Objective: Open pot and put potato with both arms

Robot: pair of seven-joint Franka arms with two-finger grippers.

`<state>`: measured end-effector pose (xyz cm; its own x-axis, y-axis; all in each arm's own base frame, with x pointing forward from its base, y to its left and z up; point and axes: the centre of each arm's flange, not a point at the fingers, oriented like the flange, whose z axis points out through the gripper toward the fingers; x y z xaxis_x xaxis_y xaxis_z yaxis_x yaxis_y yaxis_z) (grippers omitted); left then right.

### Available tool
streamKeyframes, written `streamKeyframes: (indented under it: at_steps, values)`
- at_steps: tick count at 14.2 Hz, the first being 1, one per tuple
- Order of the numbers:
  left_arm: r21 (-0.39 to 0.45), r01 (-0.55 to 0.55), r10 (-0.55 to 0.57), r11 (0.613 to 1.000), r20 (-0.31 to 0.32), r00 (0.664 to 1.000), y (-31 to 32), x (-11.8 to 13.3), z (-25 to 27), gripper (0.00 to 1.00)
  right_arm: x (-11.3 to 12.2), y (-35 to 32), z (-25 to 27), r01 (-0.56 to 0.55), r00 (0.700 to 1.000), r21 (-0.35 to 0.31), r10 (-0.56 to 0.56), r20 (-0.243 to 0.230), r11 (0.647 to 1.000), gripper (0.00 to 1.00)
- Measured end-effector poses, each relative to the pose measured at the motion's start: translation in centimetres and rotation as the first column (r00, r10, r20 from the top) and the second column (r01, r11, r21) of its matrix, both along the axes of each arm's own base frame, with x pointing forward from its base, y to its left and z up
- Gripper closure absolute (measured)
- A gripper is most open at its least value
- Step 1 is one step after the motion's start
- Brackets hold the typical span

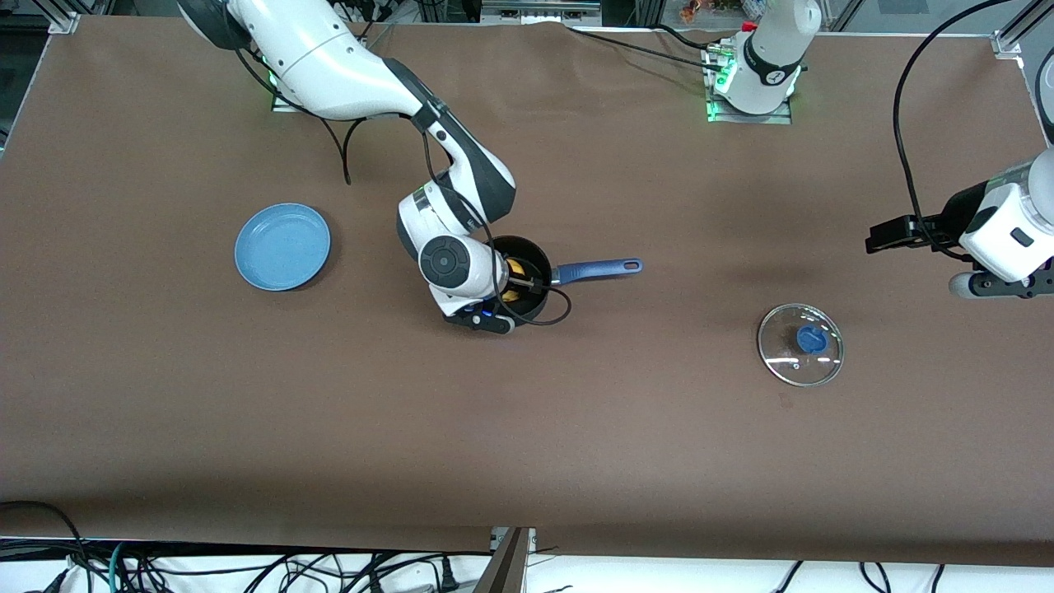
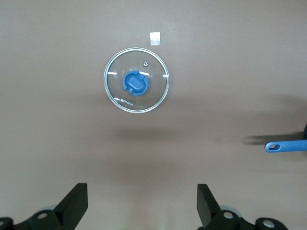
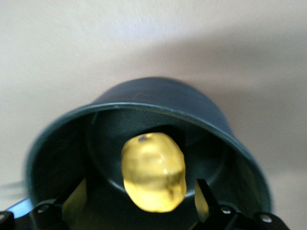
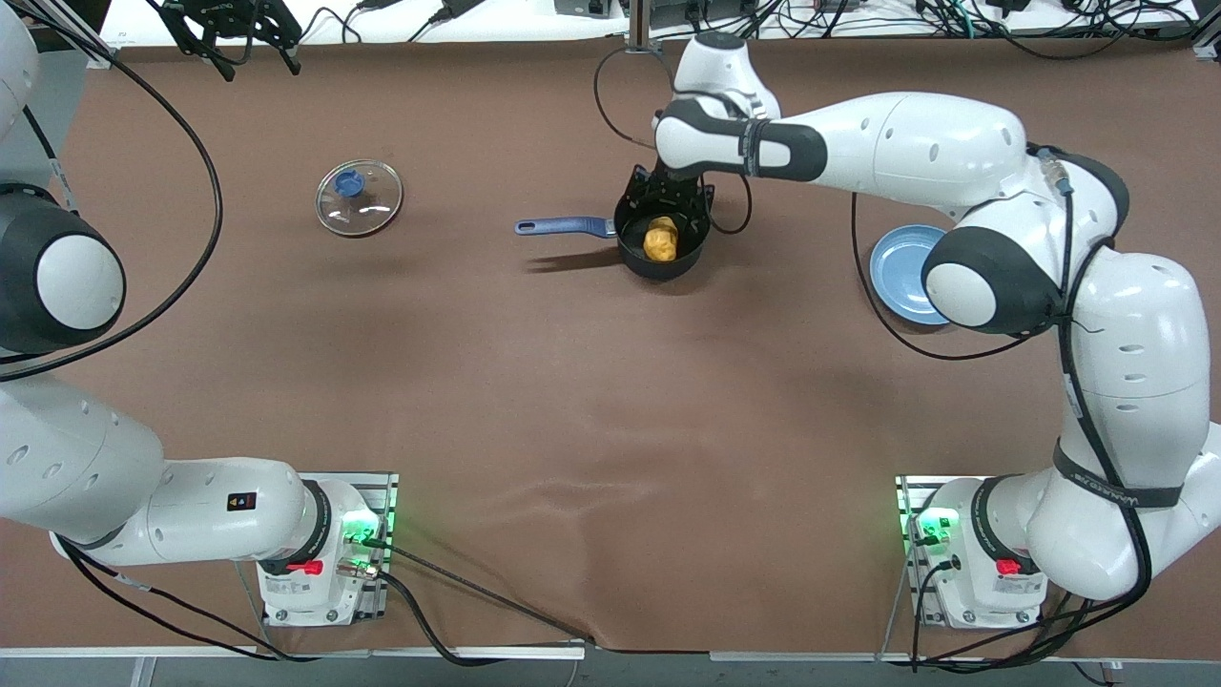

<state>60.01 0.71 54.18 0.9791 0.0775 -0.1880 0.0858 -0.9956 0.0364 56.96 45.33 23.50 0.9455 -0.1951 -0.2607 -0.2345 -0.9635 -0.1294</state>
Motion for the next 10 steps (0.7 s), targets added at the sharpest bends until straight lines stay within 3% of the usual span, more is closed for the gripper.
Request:
streamKeyframes:
  at_steps: [3, 6, 8, 10]
  values:
    - [0.0, -0.003, 0.003, 1.0, -0.006, 1.0, 0.2, -0.1, 0.1, 0.0, 2.6, -3.9, 8.2, 0.031, 0.998, -0.035, -0.029, 0.049, 0.999, 0.0]
    - [0.001, -0.006, 0.006, 1.0, -0.008, 1.0, 0.3, -0.1, 0.1, 0.0, 4.1, -10.1, 16.7, 0.032, 0.993, -0.147, -0.014, 0.12, 0.989, 0.0]
    - [0.001, -0.007, 0.007, 1.0, -0.008, 1.0, 0.4, -0.1, 0.1, 0.0, 4.3, -14.4, 21.1, 0.006, 0.99, -0.222, 0.025, 0.136, 0.975, 0.0]
    - [0.001, -0.007, 0.007, 1.0, -0.008, 1.0, 0.4, -0.1, 0.1, 0.0, 4.9, -19.8, 25.3, -0.04, 0.986, -0.241, 0.076, 0.145, 0.97, 0.0]
